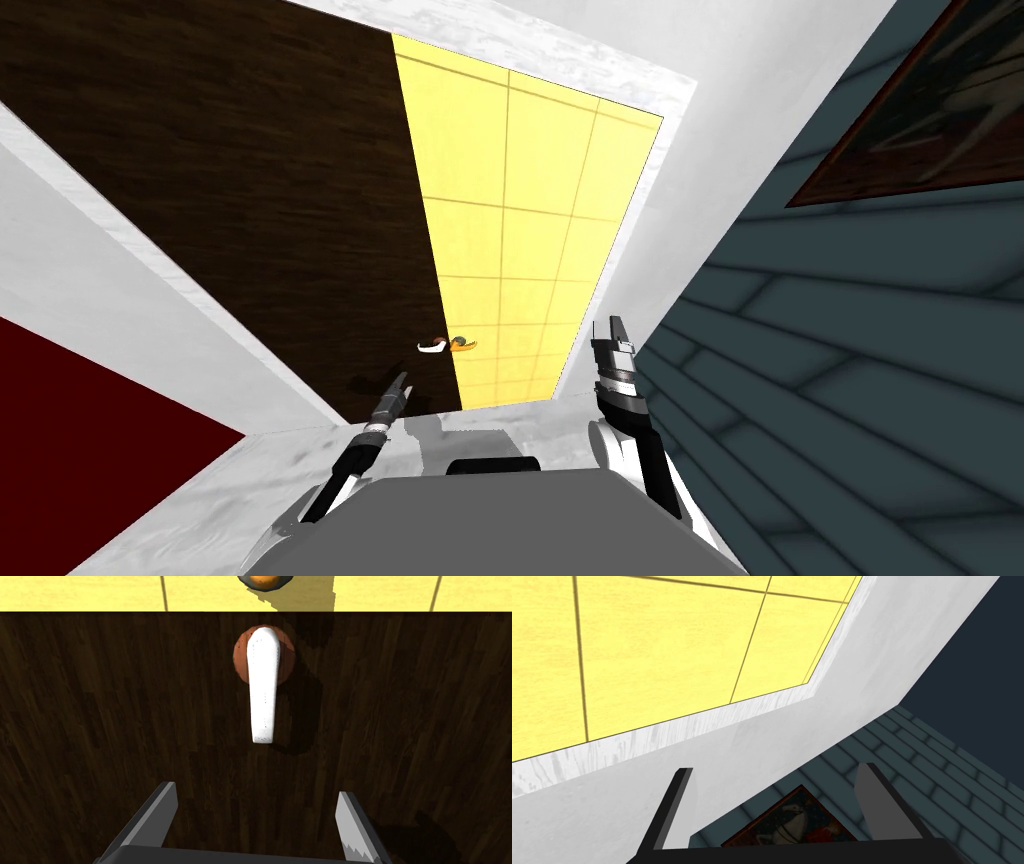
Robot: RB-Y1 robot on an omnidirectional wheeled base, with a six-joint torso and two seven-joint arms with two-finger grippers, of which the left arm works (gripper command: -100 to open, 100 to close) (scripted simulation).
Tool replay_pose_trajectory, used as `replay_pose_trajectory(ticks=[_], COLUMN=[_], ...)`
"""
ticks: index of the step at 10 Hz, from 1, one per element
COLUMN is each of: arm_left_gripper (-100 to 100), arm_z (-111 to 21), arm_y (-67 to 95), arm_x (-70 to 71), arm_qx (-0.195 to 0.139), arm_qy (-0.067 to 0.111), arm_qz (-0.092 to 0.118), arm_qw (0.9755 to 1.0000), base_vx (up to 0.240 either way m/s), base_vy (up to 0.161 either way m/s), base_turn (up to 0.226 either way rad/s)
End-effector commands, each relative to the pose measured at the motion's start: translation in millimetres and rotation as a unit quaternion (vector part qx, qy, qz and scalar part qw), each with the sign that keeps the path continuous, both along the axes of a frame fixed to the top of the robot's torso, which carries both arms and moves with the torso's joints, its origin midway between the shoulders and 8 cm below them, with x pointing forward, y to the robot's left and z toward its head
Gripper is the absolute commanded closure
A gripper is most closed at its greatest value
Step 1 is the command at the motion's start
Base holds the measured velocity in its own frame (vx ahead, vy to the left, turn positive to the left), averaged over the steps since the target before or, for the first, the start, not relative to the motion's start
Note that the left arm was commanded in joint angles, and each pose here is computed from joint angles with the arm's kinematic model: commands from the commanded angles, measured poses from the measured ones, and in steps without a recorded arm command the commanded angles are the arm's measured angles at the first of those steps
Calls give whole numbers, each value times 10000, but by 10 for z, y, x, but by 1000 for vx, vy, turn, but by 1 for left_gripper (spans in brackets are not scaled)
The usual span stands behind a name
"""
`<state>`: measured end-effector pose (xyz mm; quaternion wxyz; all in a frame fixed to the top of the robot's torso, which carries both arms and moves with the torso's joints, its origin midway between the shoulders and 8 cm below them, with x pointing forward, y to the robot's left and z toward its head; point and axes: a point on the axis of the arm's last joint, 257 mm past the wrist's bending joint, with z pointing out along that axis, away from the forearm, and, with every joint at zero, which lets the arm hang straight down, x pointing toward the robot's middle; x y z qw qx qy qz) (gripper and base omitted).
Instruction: Pull the door open
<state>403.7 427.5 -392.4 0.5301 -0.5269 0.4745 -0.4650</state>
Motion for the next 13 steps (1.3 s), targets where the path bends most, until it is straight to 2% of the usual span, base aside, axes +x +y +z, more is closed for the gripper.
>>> replay_pose_trajectory(ticks=[1,4,5,6,7,8,9,10,12,13], arm_left_gripper=[-100,-100,-100,-100,-100,-100,-100,-100,-100,-100], arm_z=[-26,-67,-70,-77,-76,-65,-38,25,-38,7], arm_y=[270,658,696,794,798,716,555,541,555,333], arm_x=[-117,-314,-333,-376,-354,-277,-145,-101,-145,20], arm_qx=[60,145,152,161,140,98,35,42,35,-41], arm_qy=[73,182,191,204,180,127,40,-43,40,-74], arm_qz=[267,740,793,954,1030,1007,906,879,906,743], arm_qw=[9996,9970,9966,9951,9944,9948,9959,9961,9959,9972], base_vx=[2,24,41,74,112,155,196,147,34,98], base_vy=[66,83,82,104,145,124,75,26,-18,-99], base_turn=[-80,-106,-84,-184,-263,-269,-262,-81,20,-231])
